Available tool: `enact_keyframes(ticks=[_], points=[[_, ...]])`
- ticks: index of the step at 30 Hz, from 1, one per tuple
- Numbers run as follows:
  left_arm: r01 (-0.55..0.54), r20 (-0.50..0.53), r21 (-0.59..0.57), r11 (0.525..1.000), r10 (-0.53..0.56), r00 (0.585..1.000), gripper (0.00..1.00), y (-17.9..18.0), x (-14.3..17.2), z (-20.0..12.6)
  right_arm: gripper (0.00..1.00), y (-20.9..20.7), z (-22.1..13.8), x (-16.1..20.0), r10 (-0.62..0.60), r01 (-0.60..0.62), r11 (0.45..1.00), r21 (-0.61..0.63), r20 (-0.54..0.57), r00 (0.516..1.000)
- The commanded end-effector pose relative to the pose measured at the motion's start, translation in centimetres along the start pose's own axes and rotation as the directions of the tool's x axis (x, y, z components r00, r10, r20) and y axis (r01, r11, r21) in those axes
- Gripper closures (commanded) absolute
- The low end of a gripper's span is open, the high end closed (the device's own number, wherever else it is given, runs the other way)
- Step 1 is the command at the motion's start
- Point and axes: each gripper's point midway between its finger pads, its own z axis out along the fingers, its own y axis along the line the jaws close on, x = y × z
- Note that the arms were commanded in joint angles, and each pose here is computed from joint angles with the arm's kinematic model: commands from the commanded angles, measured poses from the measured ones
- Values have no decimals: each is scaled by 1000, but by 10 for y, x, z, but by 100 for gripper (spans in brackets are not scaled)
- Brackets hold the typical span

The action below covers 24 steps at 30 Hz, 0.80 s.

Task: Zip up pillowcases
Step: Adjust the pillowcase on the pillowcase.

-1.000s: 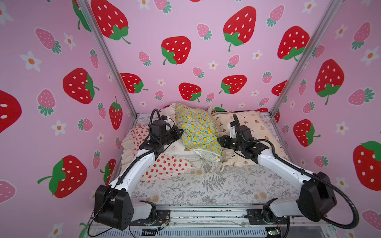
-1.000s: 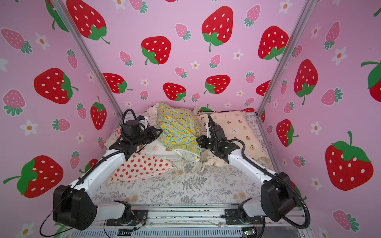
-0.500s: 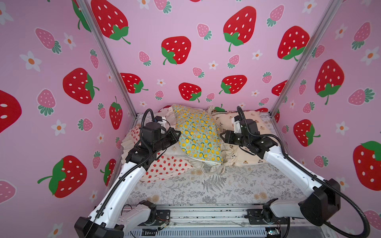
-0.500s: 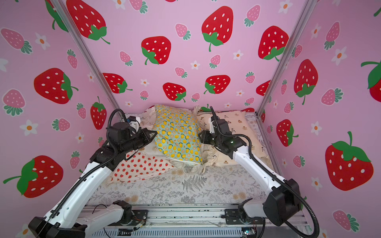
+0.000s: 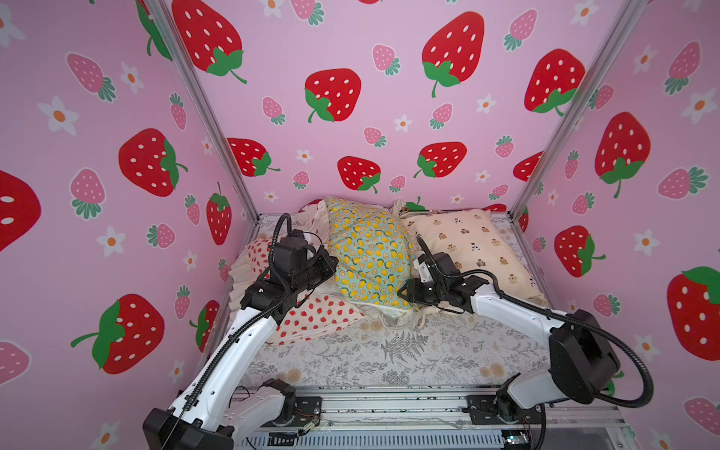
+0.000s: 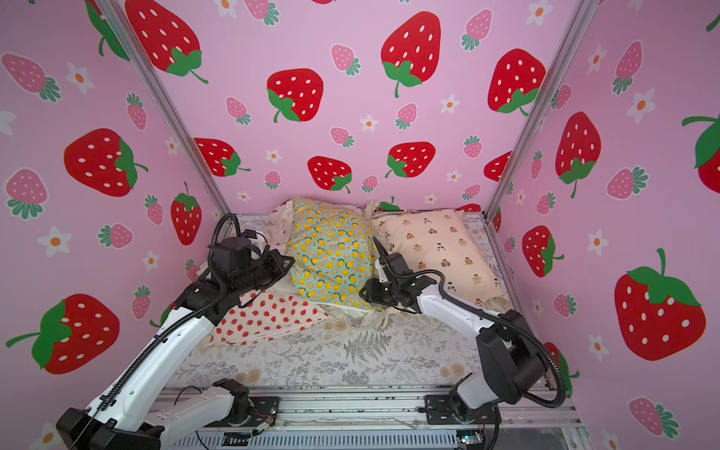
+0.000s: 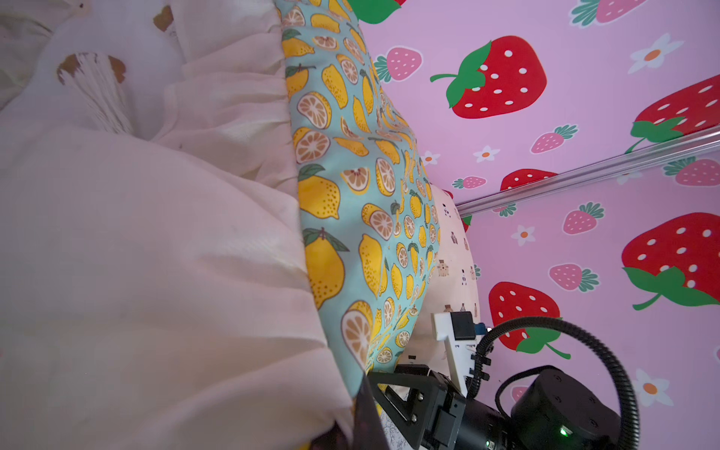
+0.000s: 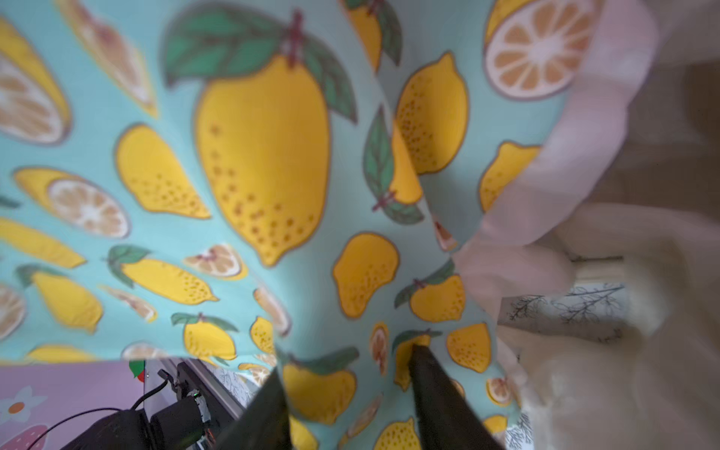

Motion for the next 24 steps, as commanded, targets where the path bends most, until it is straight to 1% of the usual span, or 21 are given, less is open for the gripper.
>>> enact_keyframes(ticks=[1, 3, 6, 7, 9, 11, 12, 14, 16, 17, 18, 20, 23, 24], points=[[13, 10, -16, 1000, -13, 1000, 100, -3, -5, -9, 82, 13, -20, -34, -63, 60, 998, 28, 121, 991], [36, 24, -7, 999, -35, 999, 100, -4, -5, -12, 93, 7, -35, -50, -101, 86, 992, 93, 171, 980], [87, 13, 16, 996, -87, 996, 100, -4, 2, -13, 100, 6, -65, -75, -152, 120, 981, 151, 219, 964], [95, 4, 23, 995, -95, 995, 100, -6, 6, -14, 100, 9, -76, -82, -177, 139, 976, 170, 230, 957], [100, -9, 9, 995, -100, 995, 100, -7, 19, -14, 100, 16, -108, -98, -250, 190, 950, 247, 242, 938], [143, -9, -11, 990, -143, 990, 100, -2, 34, -11, 100, 20, -142, -110, -326, 234, 907, 351, 233, 916], [171, -15, -11, 985, -172, 985, 100, 0, 44, -9, 100, 15, -158, -115, -351, 235, 877, 419, 226, 909], [204, -25, 0, 979, -204, 979, 100, 2, 65, 2, 100, 7, -170, -119, -387, 247, 830, 501, 197, 901], [229, -53, -21, 973, -230, 972, 100, 7, 81, 17, 100, -3, -155, -117, -387, 258, 815, 518, 157, 908], [232, -82, -32, 972, -234, 969, 96, 8, 87, 27, 100, -9, -140, -114, -376, 262, 818, 512, 131, 917], [221, -110, -41, 974, -224, 968, 82, 8, 92, 35, 100, -14, -125, -111, -361, 262, 825, 501, 110, 926], [194, -148, -57, 979, -200, 968, 66, 8, 98, 44, 100, -22, -103, -104, -342, 269, 832, 485, 66, 938], [114, -178, -49, 992, -121, 977, 46, 9, 105, 44, 100, -25, -91, -110, -316, 241, 850, 469, 85, 945], [62, -182, -59, 996, -72, 981, 40, 13, 108, 41, 100, -27, -88, -111, -305, 231, 857, 460, 92, 948]])
